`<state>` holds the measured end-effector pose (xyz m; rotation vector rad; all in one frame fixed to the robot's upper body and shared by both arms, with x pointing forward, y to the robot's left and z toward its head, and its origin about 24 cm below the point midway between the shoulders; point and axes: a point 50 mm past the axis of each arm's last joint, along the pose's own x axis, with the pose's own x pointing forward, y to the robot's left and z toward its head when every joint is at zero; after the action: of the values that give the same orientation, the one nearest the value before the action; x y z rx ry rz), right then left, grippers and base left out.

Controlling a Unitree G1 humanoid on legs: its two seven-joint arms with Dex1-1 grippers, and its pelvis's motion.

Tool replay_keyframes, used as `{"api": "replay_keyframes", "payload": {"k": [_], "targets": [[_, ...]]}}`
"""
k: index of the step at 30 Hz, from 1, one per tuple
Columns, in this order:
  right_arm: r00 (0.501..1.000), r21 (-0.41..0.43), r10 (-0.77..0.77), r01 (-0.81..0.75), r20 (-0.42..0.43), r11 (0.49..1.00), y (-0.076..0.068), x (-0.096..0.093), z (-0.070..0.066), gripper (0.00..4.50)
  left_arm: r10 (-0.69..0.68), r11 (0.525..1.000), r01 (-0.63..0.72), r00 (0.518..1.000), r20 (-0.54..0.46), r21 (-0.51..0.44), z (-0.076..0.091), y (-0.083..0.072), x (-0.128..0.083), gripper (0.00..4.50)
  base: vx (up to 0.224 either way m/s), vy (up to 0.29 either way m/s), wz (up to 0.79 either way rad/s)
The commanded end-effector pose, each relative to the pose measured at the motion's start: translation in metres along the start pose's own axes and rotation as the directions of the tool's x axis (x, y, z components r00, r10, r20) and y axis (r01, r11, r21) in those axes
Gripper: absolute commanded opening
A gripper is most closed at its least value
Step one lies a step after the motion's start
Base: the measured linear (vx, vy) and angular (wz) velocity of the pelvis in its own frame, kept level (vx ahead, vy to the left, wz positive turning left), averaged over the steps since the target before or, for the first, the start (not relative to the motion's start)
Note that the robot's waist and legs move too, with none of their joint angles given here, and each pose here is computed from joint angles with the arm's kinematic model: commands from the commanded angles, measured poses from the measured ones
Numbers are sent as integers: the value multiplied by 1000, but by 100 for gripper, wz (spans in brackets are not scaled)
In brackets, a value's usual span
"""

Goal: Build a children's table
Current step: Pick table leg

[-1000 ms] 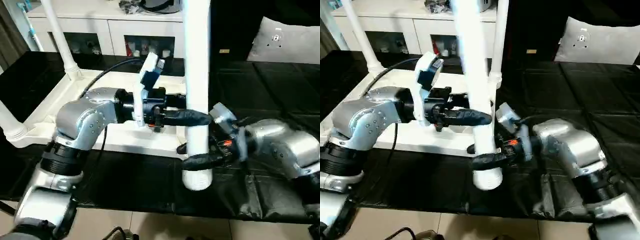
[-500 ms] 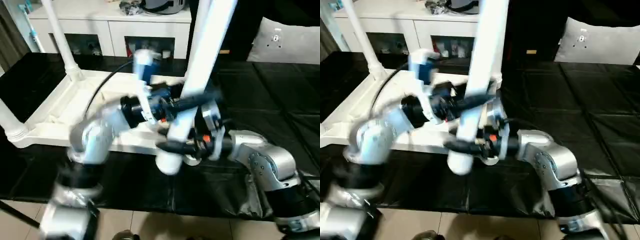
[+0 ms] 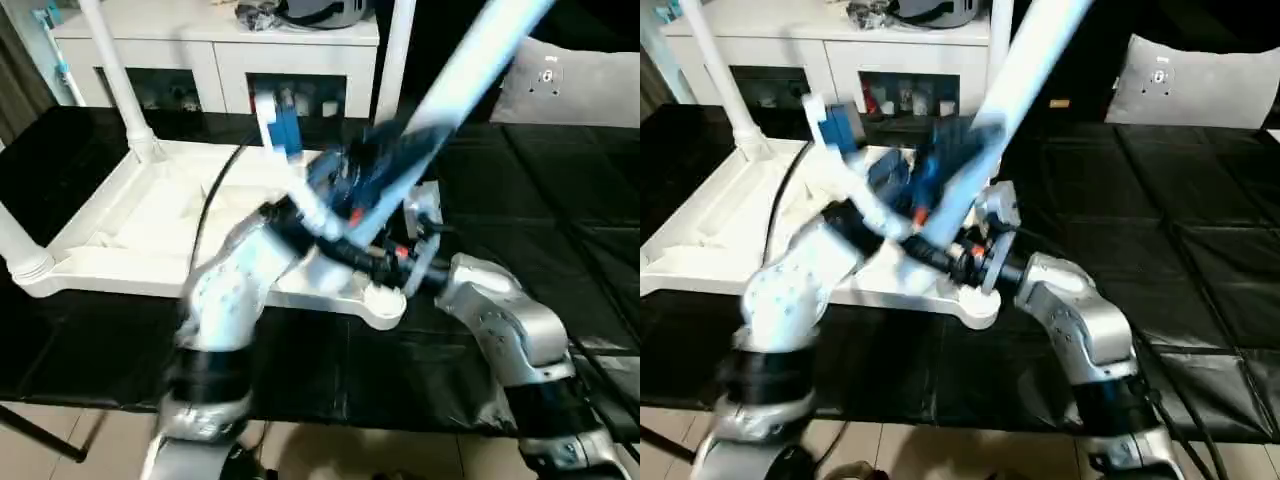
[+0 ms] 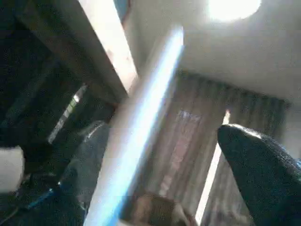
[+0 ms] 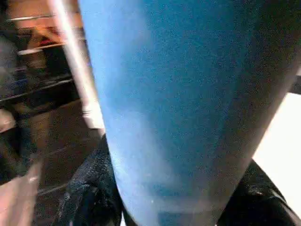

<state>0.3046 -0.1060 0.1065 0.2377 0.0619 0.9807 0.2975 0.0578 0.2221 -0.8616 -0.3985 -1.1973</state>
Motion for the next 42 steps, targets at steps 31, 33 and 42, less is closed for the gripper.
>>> {"api": "replay_keyframes", "payload": {"k": [31,33,42], "targets": [[824,-70,-555,551,-115,832,-32,-56,3,191,197,887,300,442,-875,351,-39,85,-113,424,0,0,0],[819,-68,-566,562,-100,825,-33,-57,4,191,194,889,307,419,-887,339,-41,86,-115,424,0,0,0],[815,-77,-567,562,-116,823,-29,-58,2,191,169,901,330,335,-927,283,-42,90,-125,424,0,0,0]]}}
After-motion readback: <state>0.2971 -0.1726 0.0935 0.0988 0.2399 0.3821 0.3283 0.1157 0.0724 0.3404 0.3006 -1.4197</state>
